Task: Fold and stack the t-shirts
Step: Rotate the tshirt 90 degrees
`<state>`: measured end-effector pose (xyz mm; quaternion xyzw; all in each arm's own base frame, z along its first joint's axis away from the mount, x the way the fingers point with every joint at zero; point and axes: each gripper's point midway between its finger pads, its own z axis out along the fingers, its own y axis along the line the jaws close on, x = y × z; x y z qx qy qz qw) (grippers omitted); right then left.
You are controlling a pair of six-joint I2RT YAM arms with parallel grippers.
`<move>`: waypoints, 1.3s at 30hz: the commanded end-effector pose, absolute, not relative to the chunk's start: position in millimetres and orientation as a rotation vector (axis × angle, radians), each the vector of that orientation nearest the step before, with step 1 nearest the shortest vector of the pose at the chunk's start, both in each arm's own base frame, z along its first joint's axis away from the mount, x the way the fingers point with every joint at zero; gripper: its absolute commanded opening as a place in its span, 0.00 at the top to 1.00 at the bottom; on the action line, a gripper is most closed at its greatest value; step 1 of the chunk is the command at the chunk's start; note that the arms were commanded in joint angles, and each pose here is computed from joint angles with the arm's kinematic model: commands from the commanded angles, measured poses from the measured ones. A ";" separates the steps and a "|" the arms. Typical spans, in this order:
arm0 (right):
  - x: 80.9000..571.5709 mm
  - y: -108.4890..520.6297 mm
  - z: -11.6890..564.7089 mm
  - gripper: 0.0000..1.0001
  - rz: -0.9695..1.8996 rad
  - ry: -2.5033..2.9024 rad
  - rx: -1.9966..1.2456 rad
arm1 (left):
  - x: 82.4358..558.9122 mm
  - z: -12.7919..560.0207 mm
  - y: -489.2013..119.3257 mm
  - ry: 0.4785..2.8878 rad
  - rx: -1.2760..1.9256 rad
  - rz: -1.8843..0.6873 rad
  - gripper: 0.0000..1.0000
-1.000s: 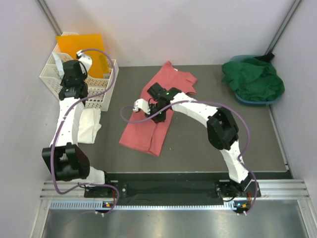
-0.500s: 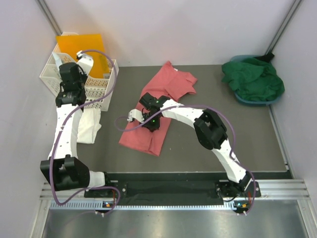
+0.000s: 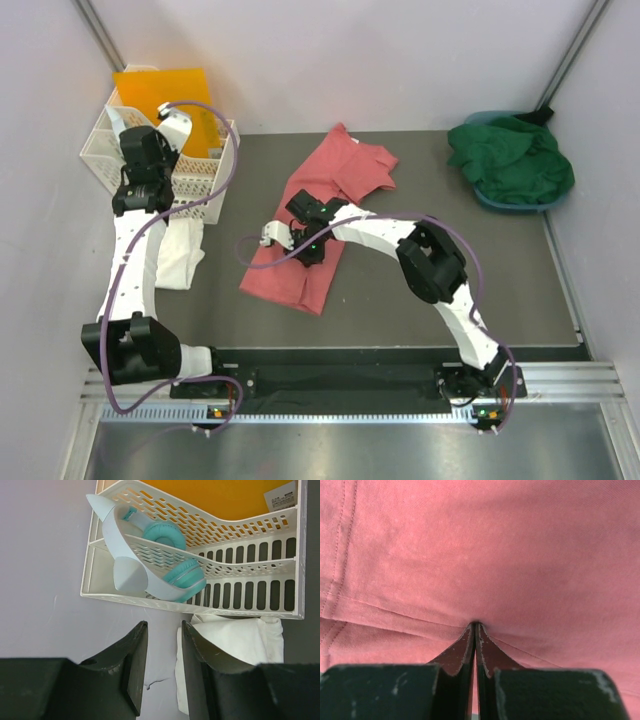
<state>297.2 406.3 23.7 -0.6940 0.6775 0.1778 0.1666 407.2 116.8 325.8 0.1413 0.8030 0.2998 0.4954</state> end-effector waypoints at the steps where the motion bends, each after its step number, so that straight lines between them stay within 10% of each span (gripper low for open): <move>1: 253.7 378.0 3.2 1.00 0.579 2.118 -1.970 | 413.5 355.6 108.8 1.851 0.348 0.694 0.61; 25: 112.2 247.2 -23.8 1.00 0.436 2.140 -2.266 | 397.9 417.8 53.3 1.738 0.468 0.540 0.60; 39: 120.3 182.9 -30.7 1.00 0.153 2.234 -2.275 | 377.1 407.4 34.1 1.728 0.578 0.565 0.60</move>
